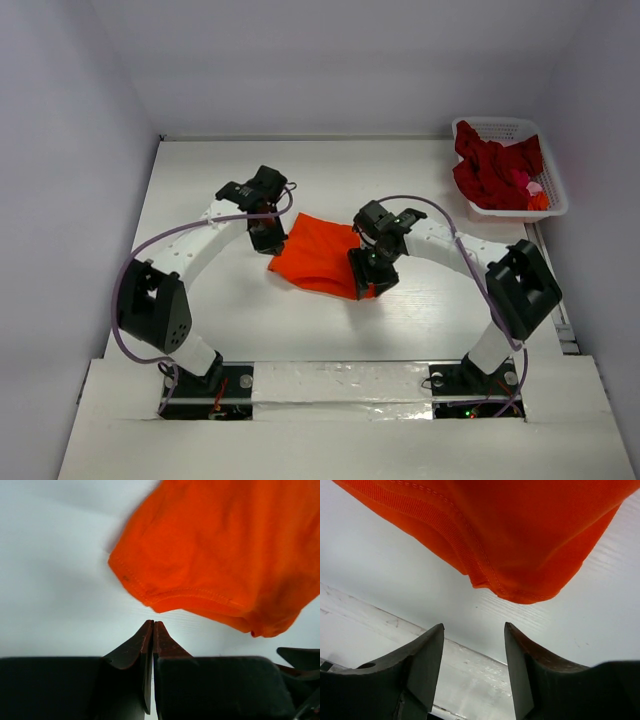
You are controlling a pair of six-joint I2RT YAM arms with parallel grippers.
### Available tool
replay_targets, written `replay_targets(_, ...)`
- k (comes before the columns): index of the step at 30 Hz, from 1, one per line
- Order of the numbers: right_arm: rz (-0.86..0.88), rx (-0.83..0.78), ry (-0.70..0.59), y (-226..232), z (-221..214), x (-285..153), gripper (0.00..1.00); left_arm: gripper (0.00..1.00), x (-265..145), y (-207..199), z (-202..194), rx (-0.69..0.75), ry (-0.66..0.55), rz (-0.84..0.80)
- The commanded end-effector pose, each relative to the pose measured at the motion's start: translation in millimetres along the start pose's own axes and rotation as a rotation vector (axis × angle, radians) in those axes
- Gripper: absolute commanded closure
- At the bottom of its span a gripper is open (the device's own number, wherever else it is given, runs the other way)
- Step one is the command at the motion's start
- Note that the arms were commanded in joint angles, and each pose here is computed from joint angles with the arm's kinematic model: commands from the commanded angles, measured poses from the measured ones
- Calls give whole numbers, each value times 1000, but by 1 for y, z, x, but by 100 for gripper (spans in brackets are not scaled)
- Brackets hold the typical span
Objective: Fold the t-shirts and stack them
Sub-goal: Smooth out wrinkles on the folded tshirt
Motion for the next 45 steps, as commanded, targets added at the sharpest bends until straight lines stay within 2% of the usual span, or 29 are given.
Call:
replay_targets(1, -9, -17, -65, 7, 13, -19, 44, 100, -14, -25, 14, -11, -39, -59)
replay_targets(2, -11, -15, -85, 9, 19, -25, 48, 100, -14, -31, 14, -1, -40, -64)
replay_targets(3, -11, -14, -109, 11, 25, -31, 59, 100, -17, -37, 19, -2, -50, -78)
replay_targets(6, -20, -9, -177, 18, 49, -47, 68, 100, -13, -52, 21, 13, -54, -95)
replay_targets(7, -29, -7, -199, 19, 61, -49, 79, 100, -7, -56, 18, 25, -45, -92)
replay_targets(8, -33, 3, -208, 20, 67, -48, 86, 100, -5, -58, 19, 22, -47, -95)
replay_targets(9, -45, 10, -220, 19, 79, -44, 100, 100, 2, -64, 12, 32, -19, -111)
replay_targets(13, -21, 40, -232, 19, 103, -34, 100, 100, 25, -61, 2, 37, 11, -94)
replay_targets(18, -18, 75, -238, 9, 133, -17, 100, 100, 54, -38, -14, 49, 40, -37)
replay_targets(22, 2, 106, -237, -3, 150, -4, 100, 100, 65, -27, -21, 53, 51, -13)
replay_targets(31, 34, 150, -220, -25, 166, 18, 100, 100, 77, -9, -31, 71, 72, 37)
replay_targets(45, -6, 167, -226, -53, 180, 20, 100, 100, 94, 32, -60, 68, 135, 119)
Point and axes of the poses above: each gripper's point midway between its finger pads, its own x axis out along the fingers, its own y axis along the line the jaws close on, z = x × y, the point moved 1 cm from there along -x, back along the fingers, and after that the axes turned 11 degrees about -x, right-handed, at the moved point
